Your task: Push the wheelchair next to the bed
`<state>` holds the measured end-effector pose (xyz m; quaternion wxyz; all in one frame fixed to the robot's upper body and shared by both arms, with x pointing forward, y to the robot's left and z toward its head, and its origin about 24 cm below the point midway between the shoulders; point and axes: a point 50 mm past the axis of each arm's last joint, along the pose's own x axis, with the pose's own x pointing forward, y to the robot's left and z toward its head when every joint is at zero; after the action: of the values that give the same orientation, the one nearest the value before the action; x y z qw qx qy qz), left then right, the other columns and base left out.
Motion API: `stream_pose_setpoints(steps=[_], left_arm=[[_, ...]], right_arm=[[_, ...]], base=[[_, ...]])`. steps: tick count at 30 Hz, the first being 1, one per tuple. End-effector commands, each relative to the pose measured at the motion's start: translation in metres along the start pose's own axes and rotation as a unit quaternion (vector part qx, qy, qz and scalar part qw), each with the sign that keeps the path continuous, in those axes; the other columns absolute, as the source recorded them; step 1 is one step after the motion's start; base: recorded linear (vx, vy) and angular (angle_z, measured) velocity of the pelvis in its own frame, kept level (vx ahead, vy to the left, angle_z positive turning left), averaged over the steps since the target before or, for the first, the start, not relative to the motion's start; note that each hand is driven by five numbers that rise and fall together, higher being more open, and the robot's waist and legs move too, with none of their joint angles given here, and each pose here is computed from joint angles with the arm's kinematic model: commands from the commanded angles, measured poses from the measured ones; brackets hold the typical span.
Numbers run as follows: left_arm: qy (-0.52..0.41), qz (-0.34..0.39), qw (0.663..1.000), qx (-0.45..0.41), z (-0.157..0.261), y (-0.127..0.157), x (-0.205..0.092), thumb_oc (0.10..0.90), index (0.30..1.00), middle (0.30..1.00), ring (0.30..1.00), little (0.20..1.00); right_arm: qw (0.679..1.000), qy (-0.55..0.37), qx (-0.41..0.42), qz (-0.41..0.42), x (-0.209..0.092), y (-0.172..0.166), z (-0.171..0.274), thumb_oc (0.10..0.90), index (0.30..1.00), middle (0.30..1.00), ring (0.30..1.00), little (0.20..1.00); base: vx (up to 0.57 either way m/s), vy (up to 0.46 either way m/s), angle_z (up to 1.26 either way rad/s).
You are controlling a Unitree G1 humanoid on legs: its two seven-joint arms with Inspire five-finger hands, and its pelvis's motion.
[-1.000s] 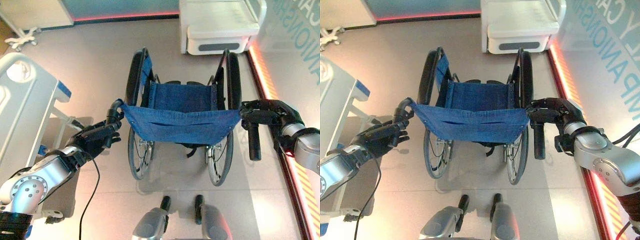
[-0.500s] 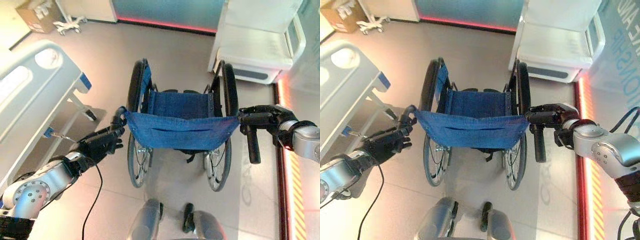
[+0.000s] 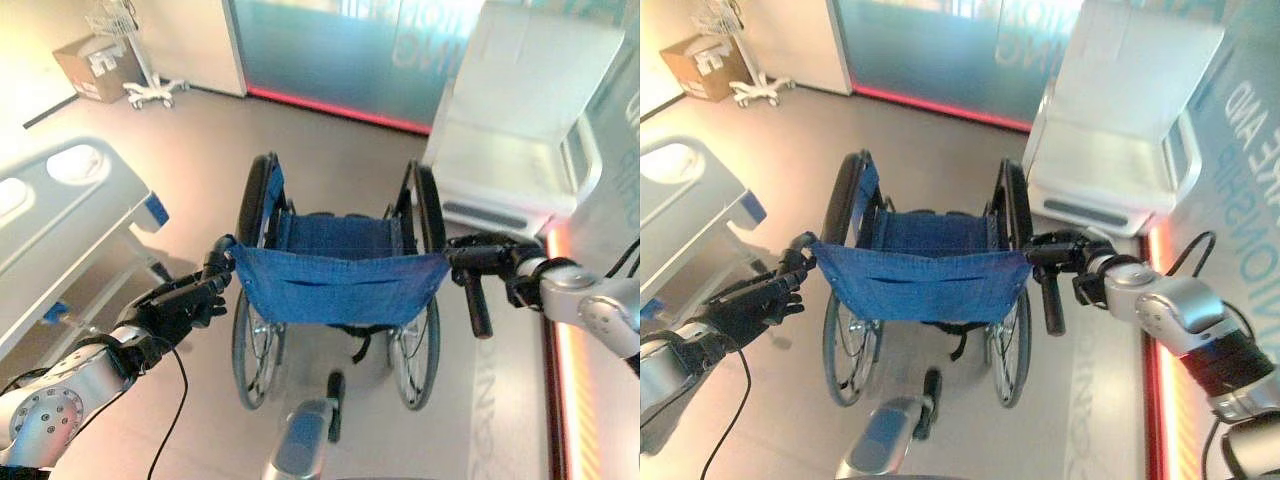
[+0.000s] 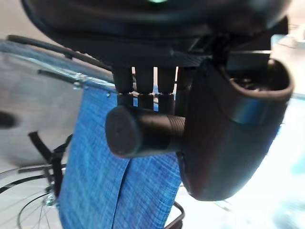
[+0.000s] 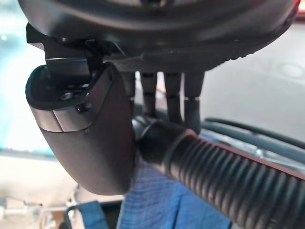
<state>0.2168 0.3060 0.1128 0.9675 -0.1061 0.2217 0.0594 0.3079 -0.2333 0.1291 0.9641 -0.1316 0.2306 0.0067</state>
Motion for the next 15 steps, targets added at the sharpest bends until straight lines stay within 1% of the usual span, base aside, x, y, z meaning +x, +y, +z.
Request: stream_pose_setpoints(steps=[1,3,5,7,9,12,14,15], left_arm=[[-0.1,-0.086,0.991,0.015,0.052,-0.025,-0.002,0.4,0.3,0.3,0.3,0.3],[-0.099,-0.096,0.99,0.013,0.054,-0.028,0.0,0.4,0.3,0.3,0.3,0.3],[-0.107,-0.111,0.988,0.012,0.061,-0.034,0.0,0.4,0.3,0.3,0.3,0.3],[-0.118,-0.123,0.985,0.016,0.069,-0.036,0.001,0.4,0.3,0.3,0.3,0.3],[-0.132,-0.141,0.981,0.023,0.078,-0.04,0.002,0.4,0.3,0.3,0.3,0.3],[-0.138,-0.15,0.979,0.031,0.083,-0.042,0.003,0.4,0.3,0.3,0.3,0.3],[-0.14,-0.148,0.978,0.041,0.083,-0.04,0.0,0.4,0.3,0.3,0.3,0.3],[-0.14,-0.148,0.978,0.041,0.083,-0.039,-0.001,0.4,0.3,0.3,0.3,0.3]], right_arm=[[0.987,-0.146,0.018,0.066,-0.008,0.018,0.05,0.4,0.3,0.3,0.3,0.3],[0.985,-0.157,0.018,0.066,-0.011,0.018,0.054,0.4,0.3,0.3,0.3,0.3],[0.98,-0.179,0.022,0.082,-0.017,0.021,0.06,0.4,0.3,0.3,0.3,0.3],[0.977,-0.198,0.018,0.076,-0.02,0.022,0.067,0.4,0.3,0.3,0.3,0.3],[0.976,-0.211,0.021,0.048,-0.015,0.008,0.07,0.4,0.3,0.3,0.3,0.3],[0.975,-0.219,0.027,0.039,-0.015,0.002,0.08,0.4,0.3,0.3,0.3,0.3],[0.972,-0.227,0.026,0.049,-0.025,0.001,0.097,0.4,0.3,0.3,0.3,0.3],[0.972,-0.227,0.026,0.05,-0.025,0.002,0.097,0.4,0.3,0.3,0.3,0.3]], base=[[0.39,0.025,0.08],[0.3,0.014,0.5],[0.38,-0.002,0.59],[0.33,-0.089,0.43],[0.27,-0.243,0.5],[0.35,-0.356,0.93],[0.49,-0.413,0.73],[0.48,-0.349,0.69]])
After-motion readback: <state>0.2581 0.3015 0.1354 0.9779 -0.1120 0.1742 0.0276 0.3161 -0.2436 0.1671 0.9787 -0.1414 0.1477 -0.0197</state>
